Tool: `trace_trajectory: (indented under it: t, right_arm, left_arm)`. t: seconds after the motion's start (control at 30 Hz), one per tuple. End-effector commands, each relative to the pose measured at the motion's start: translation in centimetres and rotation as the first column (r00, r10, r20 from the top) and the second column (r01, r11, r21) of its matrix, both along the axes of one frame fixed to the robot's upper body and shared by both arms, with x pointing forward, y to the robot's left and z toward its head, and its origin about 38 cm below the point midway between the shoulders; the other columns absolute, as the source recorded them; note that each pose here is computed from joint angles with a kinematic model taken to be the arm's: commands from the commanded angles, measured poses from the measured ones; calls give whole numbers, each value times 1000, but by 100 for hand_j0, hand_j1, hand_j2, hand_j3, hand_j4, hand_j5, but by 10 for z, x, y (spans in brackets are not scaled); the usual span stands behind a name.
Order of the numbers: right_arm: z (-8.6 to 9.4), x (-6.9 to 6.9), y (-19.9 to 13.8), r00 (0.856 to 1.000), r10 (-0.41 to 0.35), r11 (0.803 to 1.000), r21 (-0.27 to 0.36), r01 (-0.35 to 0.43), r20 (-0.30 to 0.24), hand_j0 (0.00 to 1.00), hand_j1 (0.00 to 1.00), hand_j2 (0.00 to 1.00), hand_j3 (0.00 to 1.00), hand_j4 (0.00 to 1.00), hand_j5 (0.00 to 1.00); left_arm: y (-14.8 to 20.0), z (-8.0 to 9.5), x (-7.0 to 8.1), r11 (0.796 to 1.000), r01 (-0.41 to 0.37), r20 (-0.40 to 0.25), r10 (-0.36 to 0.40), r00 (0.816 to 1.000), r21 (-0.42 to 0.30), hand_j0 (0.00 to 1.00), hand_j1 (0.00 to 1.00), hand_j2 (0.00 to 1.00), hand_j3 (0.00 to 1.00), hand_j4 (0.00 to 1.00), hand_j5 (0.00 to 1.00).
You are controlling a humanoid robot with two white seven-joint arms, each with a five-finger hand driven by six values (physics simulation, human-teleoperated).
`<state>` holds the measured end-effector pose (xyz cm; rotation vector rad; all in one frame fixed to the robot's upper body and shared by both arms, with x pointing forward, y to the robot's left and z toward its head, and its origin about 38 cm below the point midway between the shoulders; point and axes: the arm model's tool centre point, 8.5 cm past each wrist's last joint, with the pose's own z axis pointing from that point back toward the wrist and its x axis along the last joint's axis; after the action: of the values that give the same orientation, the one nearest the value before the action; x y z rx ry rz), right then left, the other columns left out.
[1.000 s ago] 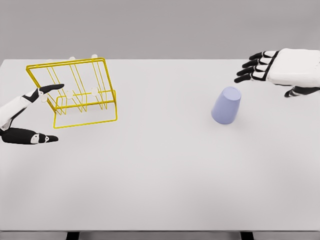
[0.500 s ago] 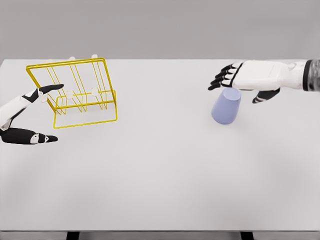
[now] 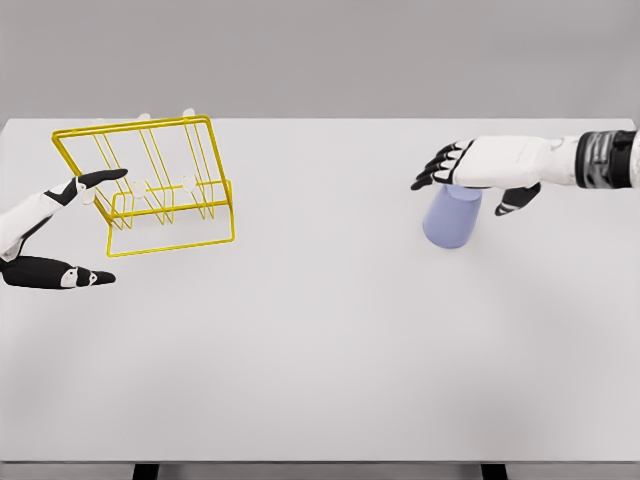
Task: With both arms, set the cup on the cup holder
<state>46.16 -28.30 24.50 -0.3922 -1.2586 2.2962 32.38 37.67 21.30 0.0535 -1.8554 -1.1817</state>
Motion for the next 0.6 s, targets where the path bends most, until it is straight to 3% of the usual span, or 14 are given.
trace_trajectory:
  t: [0.0,0.57]
  right_arm:
    - [-3,2,0,1000,-9,1000,-2,9,-5,100,100,100,100,100,100]
    - [-9,5,-5,999,-27,1000,-15,27,-17,100,100,100,100,100,100]
  left_arm:
    - [0,1,0,1000,-3,-1,3,1000,-6,100,100,100,100,100,100]
    - [1,1,0,1000,-3,-2,3,1000,-3,100,100,100,100,100,100]
